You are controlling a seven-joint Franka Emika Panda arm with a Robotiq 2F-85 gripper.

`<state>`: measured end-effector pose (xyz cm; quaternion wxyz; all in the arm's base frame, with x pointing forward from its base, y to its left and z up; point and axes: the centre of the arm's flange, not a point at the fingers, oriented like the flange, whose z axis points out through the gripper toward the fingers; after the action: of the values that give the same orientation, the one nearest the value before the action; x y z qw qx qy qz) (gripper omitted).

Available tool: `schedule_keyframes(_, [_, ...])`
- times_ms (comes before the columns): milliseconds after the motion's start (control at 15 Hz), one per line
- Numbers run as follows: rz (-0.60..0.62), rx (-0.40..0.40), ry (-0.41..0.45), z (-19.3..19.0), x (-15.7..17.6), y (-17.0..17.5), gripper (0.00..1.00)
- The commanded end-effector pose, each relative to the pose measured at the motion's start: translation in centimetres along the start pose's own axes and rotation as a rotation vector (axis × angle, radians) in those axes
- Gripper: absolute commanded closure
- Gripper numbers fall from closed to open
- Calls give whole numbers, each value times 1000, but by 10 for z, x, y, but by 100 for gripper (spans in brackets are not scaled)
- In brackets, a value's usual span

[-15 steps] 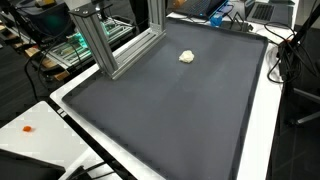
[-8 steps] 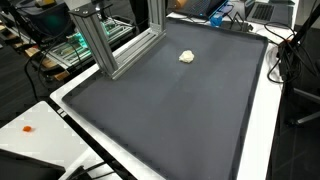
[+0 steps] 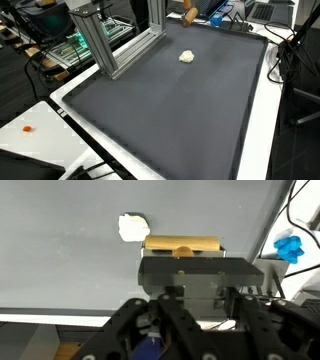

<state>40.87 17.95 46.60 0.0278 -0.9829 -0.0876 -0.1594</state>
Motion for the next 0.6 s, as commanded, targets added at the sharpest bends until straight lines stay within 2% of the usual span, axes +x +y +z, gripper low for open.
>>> schedule_keyframes(0, [-10, -49, 3, 31, 35, 2, 78])
schedule_keyframes(533, [-1, -102, -72, 95, 60, 30, 78])
